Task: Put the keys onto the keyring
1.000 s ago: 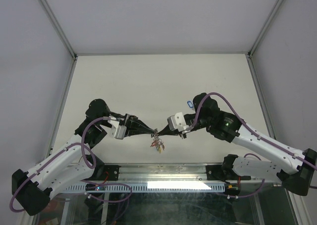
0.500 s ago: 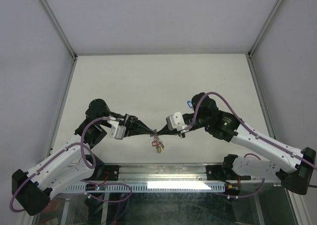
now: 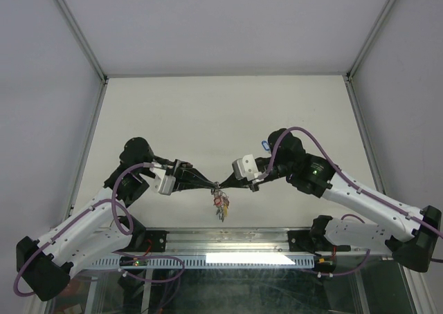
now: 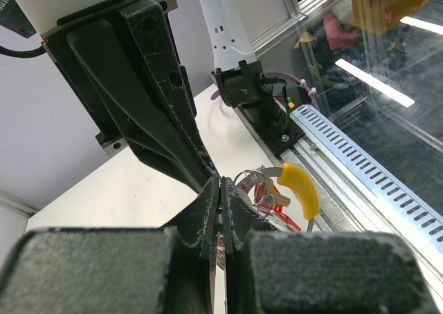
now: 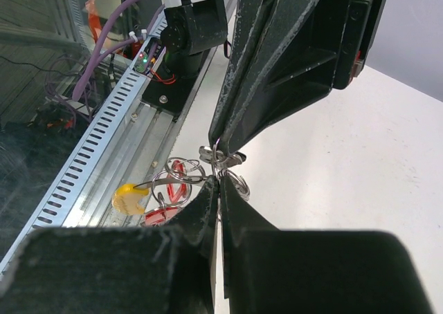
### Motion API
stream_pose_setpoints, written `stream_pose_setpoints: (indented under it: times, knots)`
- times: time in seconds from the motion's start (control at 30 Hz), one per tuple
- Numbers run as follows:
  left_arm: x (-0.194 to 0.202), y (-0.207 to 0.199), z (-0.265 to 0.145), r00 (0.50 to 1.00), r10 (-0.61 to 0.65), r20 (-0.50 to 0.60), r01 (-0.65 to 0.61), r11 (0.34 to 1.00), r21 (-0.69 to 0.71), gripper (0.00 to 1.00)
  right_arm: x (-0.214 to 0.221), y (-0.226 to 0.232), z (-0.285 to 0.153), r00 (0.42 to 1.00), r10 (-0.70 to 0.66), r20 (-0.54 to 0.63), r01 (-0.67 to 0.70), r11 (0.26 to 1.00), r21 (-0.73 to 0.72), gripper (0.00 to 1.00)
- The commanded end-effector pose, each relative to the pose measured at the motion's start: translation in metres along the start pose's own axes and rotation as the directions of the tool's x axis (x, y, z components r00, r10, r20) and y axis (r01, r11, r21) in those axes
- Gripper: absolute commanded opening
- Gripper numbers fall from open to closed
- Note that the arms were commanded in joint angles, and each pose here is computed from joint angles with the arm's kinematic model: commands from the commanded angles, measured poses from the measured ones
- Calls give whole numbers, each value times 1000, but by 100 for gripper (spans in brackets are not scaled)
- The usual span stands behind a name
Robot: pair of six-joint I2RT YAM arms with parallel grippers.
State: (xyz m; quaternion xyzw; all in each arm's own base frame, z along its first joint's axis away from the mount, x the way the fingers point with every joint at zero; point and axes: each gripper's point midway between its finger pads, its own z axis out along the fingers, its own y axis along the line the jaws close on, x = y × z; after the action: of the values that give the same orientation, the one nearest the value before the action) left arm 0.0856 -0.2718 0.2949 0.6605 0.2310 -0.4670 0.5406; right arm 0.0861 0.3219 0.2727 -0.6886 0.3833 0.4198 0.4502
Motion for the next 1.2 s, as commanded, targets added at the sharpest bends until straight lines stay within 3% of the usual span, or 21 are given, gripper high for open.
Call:
stream_pose_setpoints:
  times: [0.0, 1.17]
  knots:
    - [-17, 0, 0, 997, 65, 30, -66, 997, 43, 0, -29, -13, -5, 995, -65, 74, 62, 998, 33, 0]
    - [-4, 6, -1, 999, 45, -27, -44, 999, 26, 0, -35, -13, -20, 994, -17, 104, 10, 997, 70, 0]
